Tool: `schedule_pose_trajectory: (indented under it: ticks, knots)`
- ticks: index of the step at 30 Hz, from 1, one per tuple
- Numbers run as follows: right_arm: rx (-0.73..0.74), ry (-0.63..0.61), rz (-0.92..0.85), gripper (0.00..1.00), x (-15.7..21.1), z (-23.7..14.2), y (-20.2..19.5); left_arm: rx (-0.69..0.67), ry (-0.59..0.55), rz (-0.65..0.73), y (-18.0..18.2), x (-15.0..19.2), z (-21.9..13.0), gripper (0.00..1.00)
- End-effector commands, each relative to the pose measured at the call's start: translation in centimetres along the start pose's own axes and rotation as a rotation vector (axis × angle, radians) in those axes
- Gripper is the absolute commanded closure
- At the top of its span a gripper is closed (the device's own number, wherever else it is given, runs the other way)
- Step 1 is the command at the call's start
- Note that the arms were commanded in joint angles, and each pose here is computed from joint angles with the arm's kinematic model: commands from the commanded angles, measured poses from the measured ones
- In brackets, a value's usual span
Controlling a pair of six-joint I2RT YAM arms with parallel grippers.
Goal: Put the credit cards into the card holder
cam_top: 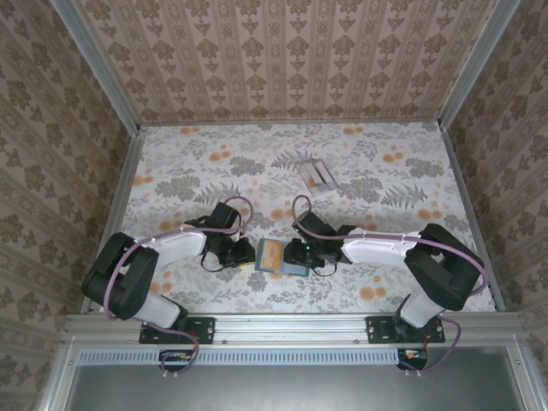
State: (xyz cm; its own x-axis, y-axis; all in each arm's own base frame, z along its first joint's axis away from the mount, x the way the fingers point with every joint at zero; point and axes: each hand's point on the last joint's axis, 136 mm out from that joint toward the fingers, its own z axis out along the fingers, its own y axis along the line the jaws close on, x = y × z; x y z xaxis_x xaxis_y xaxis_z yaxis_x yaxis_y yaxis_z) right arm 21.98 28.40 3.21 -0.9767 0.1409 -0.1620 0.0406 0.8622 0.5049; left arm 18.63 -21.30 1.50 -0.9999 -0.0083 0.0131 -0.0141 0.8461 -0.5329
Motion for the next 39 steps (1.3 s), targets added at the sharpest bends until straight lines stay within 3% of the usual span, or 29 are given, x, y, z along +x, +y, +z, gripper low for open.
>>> schedule_pose_trajectory:
  ticks: [1, 8, 15, 34, 39]
  knots:
    - [0.083, -0.012, 0.007, 0.61, 0.6, -1.2, -1.7, -0.003, 0.028, 0.015, 0.3, 0.8, 0.7, 0.83]
    - [0.153, -0.036, 0.017, 0.55, 1.3, -2.5, -2.8, -0.023, -0.067, 0.103, -1.4, -0.6, -2.7, 0.81]
    - [0.185, 0.003, 0.023, 0.54, 1.8, -0.4, -2.9, 0.014, -0.037, 0.096, -1.9, -0.3, -1.7, 0.80]
    - [0.162, 0.011, -0.018, 0.84, 1.3, -0.4, -1.3, 0.015, -0.017, 0.108, -2.2, 0.0, -0.6, 0.79]
    - [0.143, 0.011, -0.025, 0.85, 1.2, -0.2, -0.8, 0.020, -0.019, 0.114, -2.3, -0.1, -0.6, 0.79]
